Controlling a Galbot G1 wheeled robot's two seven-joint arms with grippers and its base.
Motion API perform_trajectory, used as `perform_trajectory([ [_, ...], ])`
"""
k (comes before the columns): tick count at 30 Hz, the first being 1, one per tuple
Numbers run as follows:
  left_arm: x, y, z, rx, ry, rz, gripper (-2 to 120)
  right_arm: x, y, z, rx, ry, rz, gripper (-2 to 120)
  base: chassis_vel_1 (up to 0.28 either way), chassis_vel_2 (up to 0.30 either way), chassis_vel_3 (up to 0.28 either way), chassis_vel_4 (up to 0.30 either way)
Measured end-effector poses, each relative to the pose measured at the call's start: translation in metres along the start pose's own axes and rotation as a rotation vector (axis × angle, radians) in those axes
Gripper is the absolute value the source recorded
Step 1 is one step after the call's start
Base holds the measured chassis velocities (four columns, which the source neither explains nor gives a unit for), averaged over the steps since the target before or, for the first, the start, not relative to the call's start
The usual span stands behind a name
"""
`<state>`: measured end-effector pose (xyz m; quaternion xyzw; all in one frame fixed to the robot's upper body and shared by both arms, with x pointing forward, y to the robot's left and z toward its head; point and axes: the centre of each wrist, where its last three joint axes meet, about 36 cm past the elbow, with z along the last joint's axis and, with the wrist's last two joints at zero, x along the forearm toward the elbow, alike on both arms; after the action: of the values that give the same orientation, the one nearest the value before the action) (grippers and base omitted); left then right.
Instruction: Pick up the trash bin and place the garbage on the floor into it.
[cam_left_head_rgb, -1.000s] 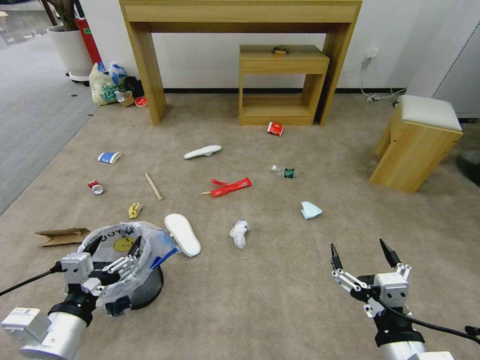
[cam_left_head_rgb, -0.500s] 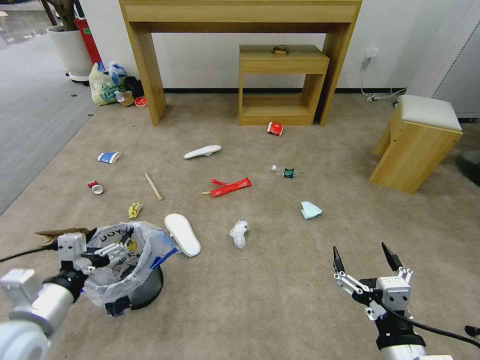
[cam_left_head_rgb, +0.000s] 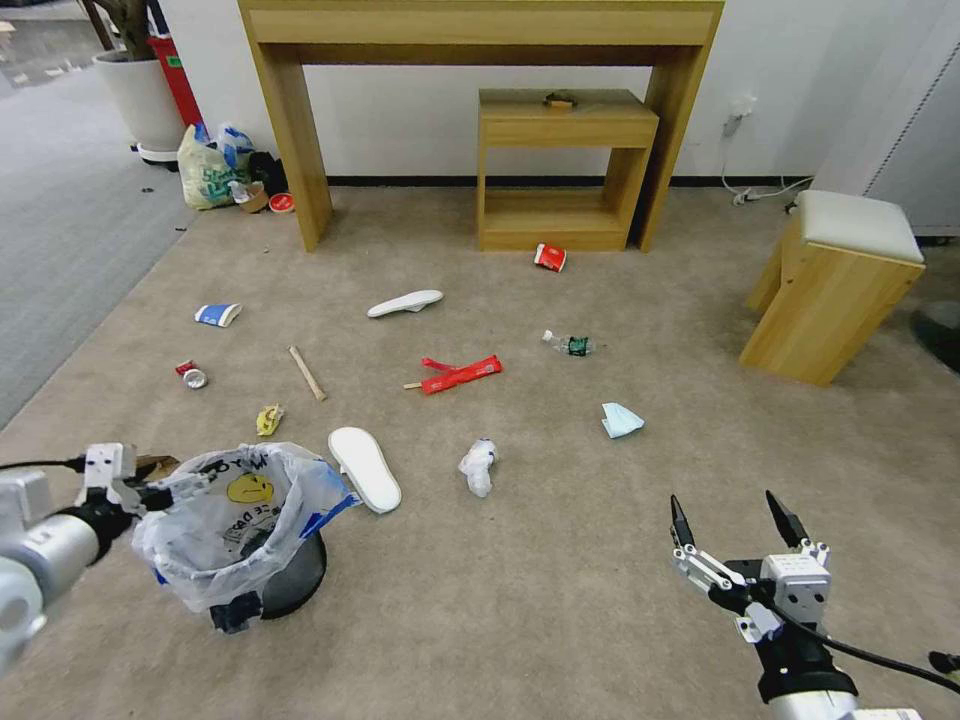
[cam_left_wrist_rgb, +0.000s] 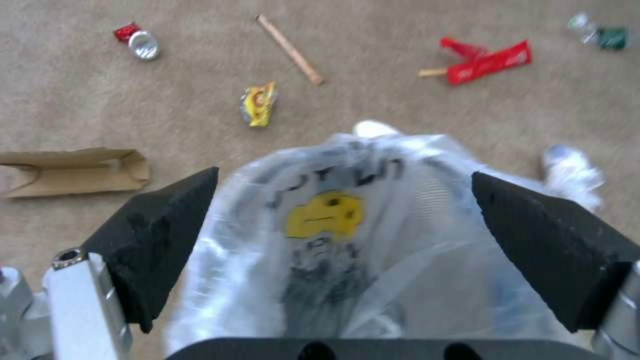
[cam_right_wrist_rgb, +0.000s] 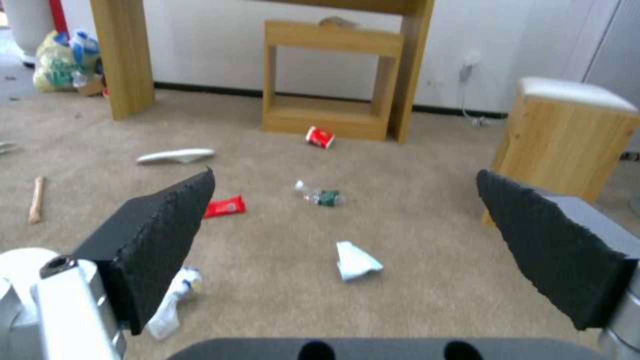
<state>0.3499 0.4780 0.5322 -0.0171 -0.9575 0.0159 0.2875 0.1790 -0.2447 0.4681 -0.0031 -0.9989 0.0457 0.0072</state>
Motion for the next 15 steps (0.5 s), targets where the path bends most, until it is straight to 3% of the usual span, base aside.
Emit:
perform_trajectory([
  [5,-0.014,0.036,-0.010,-0.075,0.094,0.068,100,-0.003,0.001,0.004,-0.015,0.037,0.004,100,0.000,0.000,0.000,0.000],
  [9,-0.024,0.059,-0.005,-0.096,0.162,0.082,100,-0.006,0.000,0.008,-0.030,0.066,0.008,100,0.000,0.000,0.000,0.000],
  [15,-0.030,0.069,0.003,-0.106,0.209,0.098,100,-0.011,0.000,0.014,-0.040,0.098,0.015,100,0.000,0.000,0.000,0.000],
])
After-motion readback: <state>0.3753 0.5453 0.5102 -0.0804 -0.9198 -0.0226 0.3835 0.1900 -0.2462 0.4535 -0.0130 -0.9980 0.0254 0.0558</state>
